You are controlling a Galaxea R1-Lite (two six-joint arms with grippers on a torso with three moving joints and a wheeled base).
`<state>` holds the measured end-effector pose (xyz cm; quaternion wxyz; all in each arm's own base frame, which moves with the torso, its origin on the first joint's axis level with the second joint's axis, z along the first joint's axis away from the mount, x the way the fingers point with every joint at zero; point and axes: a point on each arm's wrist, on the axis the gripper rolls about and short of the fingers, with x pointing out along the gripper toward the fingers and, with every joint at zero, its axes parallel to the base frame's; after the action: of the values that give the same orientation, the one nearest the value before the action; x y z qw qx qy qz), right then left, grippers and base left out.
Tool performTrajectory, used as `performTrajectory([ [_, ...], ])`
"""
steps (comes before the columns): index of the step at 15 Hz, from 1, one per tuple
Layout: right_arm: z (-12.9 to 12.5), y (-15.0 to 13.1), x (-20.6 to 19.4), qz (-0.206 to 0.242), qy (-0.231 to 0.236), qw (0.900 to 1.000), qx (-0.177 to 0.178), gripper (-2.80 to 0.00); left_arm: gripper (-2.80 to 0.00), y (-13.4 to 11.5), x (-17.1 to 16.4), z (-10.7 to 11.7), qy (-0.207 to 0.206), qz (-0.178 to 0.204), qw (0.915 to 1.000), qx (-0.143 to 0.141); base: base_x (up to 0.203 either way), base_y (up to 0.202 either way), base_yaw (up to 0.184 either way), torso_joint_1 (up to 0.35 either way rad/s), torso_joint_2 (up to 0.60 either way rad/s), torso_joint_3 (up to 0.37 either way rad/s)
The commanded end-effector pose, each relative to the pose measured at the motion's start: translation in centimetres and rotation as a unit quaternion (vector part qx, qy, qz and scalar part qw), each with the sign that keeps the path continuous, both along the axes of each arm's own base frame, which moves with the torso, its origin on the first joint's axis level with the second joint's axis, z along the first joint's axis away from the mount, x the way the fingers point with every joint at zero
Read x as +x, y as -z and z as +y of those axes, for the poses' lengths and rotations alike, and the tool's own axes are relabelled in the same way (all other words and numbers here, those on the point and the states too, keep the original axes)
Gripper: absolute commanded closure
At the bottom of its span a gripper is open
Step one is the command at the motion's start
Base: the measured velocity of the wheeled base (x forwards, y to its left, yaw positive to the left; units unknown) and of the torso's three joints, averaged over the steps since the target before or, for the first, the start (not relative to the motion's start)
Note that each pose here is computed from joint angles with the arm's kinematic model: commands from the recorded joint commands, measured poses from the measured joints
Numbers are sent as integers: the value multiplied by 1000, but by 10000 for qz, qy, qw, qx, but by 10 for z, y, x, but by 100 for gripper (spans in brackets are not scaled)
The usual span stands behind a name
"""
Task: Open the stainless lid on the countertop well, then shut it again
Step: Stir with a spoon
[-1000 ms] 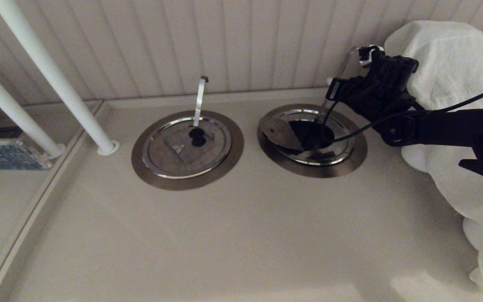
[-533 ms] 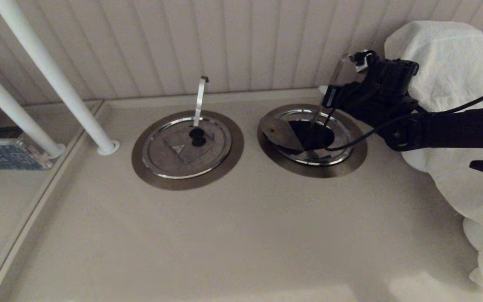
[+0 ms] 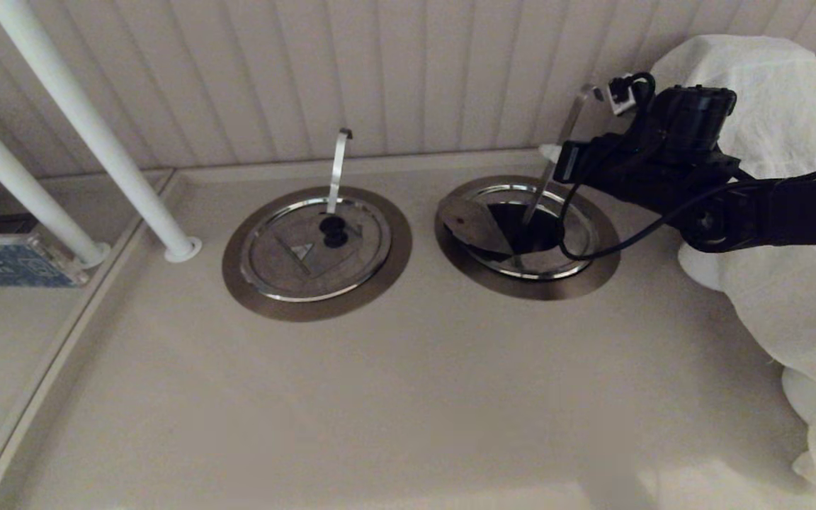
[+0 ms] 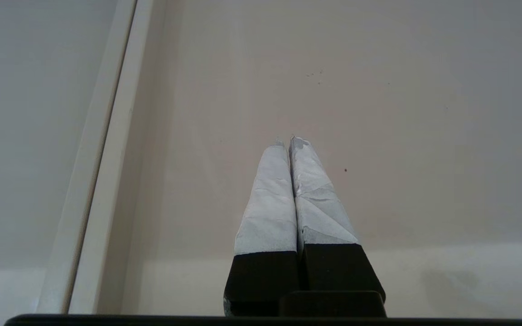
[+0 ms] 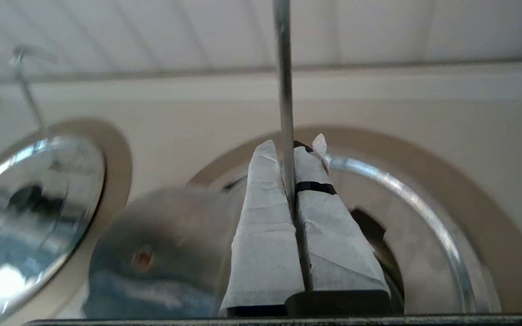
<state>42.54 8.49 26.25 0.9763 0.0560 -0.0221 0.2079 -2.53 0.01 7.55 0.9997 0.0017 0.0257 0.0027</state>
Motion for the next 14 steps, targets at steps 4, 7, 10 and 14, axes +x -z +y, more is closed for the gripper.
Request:
performTrajectory([
  [4,-15,-3,-11,139,-13,9988,-467,0,0,0,0,0,-3,3,10000,0,0,0,0,0,0,0],
  [7,-32,-6,-14,208,89,9977,-645,0,0,0,0,0,-3,3,10000,0,0,0,0,0,0,0],
  [10,-36,-4,-11,220,128,9976,-650,0,0,0,0,0,-3,3,10000,0,0,0,0,0,0,0],
  [14,-23,2,4,-33,40,9995,-300,0,0,0,0,0,-3,3,10000,0,0,0,0,0,0,0],
])
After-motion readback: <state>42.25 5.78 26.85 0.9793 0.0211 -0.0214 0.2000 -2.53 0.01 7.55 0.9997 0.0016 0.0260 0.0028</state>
